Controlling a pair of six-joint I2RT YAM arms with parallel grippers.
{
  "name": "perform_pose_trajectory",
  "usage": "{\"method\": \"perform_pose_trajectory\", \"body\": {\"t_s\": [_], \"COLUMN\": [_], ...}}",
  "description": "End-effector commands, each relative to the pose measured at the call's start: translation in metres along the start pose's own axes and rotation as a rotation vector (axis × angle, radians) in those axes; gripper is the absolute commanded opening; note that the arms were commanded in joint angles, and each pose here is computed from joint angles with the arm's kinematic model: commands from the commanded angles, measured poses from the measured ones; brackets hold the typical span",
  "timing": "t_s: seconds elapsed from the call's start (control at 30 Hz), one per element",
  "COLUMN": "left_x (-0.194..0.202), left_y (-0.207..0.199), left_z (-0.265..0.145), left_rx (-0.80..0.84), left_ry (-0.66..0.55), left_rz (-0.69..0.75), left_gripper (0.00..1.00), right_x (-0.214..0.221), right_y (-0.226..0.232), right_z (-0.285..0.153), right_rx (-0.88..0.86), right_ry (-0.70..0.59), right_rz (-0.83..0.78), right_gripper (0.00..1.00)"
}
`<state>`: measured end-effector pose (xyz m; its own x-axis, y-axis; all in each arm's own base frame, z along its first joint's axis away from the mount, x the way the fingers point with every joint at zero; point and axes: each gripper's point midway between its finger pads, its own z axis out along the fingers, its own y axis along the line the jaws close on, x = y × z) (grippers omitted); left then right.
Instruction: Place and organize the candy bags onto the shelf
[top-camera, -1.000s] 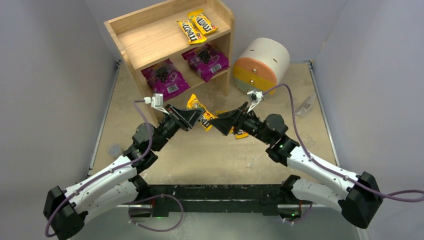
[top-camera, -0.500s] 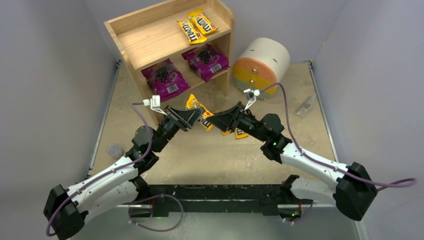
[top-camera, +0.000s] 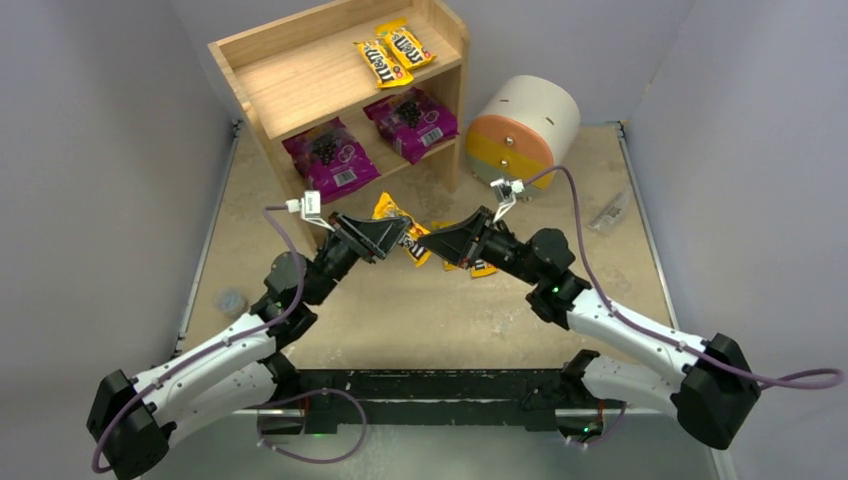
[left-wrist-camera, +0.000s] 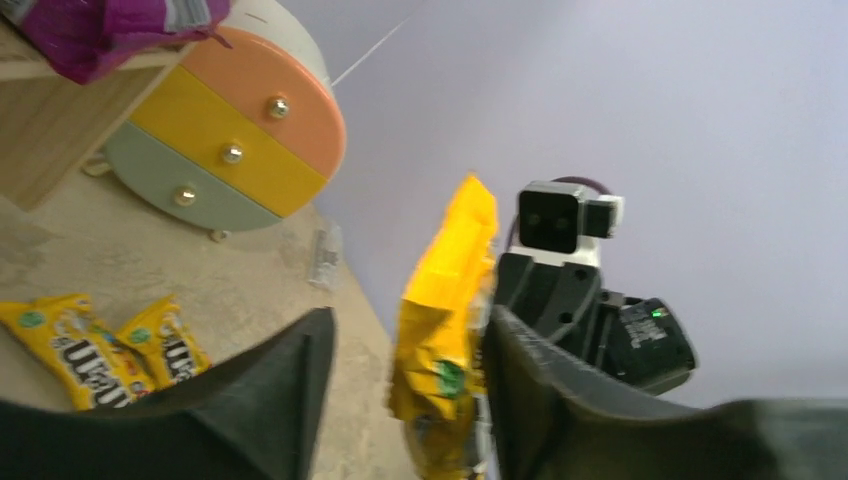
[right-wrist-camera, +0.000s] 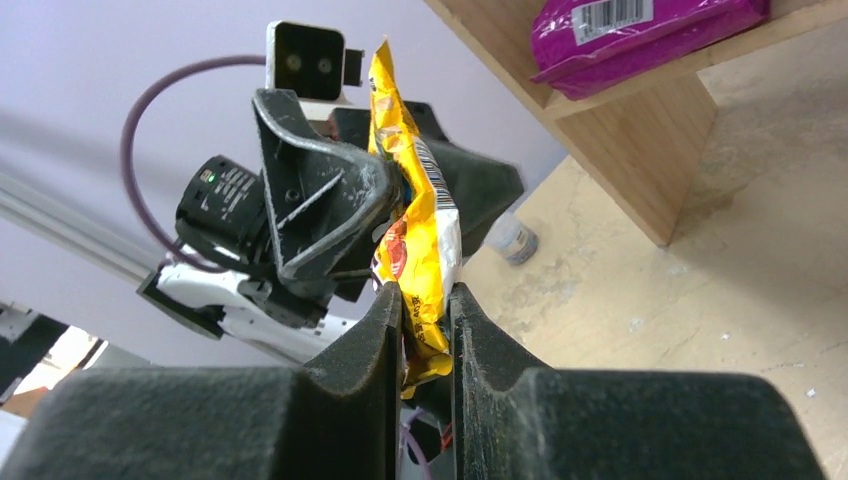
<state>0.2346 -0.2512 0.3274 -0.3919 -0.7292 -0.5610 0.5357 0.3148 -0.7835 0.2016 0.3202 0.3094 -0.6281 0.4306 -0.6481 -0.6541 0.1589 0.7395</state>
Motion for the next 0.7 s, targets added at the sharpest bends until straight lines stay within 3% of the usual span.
{"method": "perform_pose_trajectory", "body": {"t_s": [0.0, 0.17, 0.37, 0.67], "left_x": [-0.015, -0.035, -0.047, -0.042], "left_y": [0.000, 0.031, 0.067, 0.068], "left_z": [-0.005, -0.023, -0.070, -0.091], "left_rx": [-0.044, -0.292, -0.524, -0.503], "left_ry": [-0.042, -0.054, -0.062, -0.018], "left_rz": [0.053, 0.170, 0.231, 0.268], "left_gripper": [0.64, 0.80, 0.83, 0.85], "right_x": [0.001, -0.008, -0.039, -0.086], "right_y": [0.019, 0.024, 0.025, 0.054], "right_z": [-0.011, -0.017, -0.011, 0.013], "right_rx": [-0.029, 0.021, 0.111, 0.120], "right_ry": [0.029, 0.032, -0.032, -0.090], "right_rz": [-0.043, -0.069, -0.167, -0.236], "right_gripper": [0.05, 0.05, 0.05, 0.02]}}
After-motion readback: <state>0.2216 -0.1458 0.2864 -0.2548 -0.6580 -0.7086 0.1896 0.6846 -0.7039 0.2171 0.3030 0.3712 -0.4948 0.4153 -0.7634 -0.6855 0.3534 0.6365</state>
